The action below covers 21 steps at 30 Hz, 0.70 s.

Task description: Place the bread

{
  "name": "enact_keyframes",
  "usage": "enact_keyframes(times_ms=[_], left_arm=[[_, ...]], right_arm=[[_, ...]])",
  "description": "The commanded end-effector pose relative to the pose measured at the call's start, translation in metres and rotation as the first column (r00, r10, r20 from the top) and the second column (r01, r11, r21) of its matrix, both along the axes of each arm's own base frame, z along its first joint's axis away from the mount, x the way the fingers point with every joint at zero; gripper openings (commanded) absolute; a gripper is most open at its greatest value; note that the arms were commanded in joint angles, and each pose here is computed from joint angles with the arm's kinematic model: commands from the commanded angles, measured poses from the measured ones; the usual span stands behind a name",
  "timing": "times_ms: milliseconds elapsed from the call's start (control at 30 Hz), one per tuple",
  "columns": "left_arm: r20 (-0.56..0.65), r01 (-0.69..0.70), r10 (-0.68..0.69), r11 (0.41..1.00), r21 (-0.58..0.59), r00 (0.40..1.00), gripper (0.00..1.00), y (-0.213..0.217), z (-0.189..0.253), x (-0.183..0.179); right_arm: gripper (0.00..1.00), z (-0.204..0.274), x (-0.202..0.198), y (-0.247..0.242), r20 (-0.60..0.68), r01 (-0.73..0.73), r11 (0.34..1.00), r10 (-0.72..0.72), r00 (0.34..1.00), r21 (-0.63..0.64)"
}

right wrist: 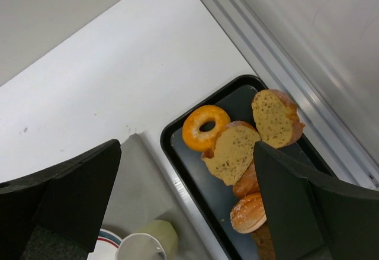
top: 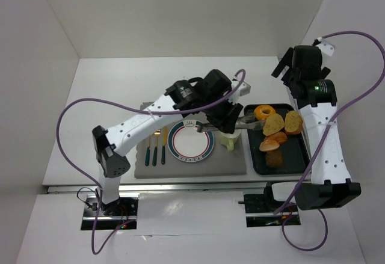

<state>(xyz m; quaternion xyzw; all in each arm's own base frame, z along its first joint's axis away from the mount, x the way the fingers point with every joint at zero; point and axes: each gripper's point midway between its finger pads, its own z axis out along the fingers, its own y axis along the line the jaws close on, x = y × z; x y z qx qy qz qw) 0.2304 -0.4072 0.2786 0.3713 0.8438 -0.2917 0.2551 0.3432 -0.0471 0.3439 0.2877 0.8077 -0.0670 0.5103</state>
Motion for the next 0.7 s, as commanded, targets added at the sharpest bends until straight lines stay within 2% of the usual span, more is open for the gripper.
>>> enact_keyframes(times_ms=[0,67,233,400,533,667], left_arm=[[-0.094,0.009,-0.017,0.996,-0.093,0.995,0.59,-0.038,-0.007,-0.003],[-0.142,0.000,-0.017,0.993,-0.116,0.990,0.59,-0.058,-0.019,-0.003],[-0.154,-0.112,0.090,0.984,-0.137,0.984,0.59,-0.088,-0.026,0.015],[-0.149,-0.264,0.249,0.961,-0.086,0.957,0.59,-0.100,-0.056,0.041],[-0.133,-0.301,0.291,0.952,-0.057,0.947,0.59,-0.112,-0.082,0.058],[-0.111,-0.324,0.313,0.940,-0.104,0.943,0.60,-0.128,-0.080,0.073]], right_arm=[[1.00,0.015,-0.008,-0.007,0.021,0.030,1.000,-0.030,0.999,-0.001],[1.00,0.018,-0.005,-0.005,0.035,0.022,1.000,-0.022,0.999,0.005],[1.00,0.021,-0.001,0.001,0.055,-0.008,1.000,0.006,0.998,0.022],[1.00,0.021,-0.001,0.001,0.055,-0.008,1.000,0.007,0.998,0.022],[1.00,0.020,-0.003,0.001,0.055,-0.008,1.000,0.007,0.998,0.022],[1.00,0.019,-0.007,0.004,0.045,-0.025,0.999,0.024,0.999,0.031]])
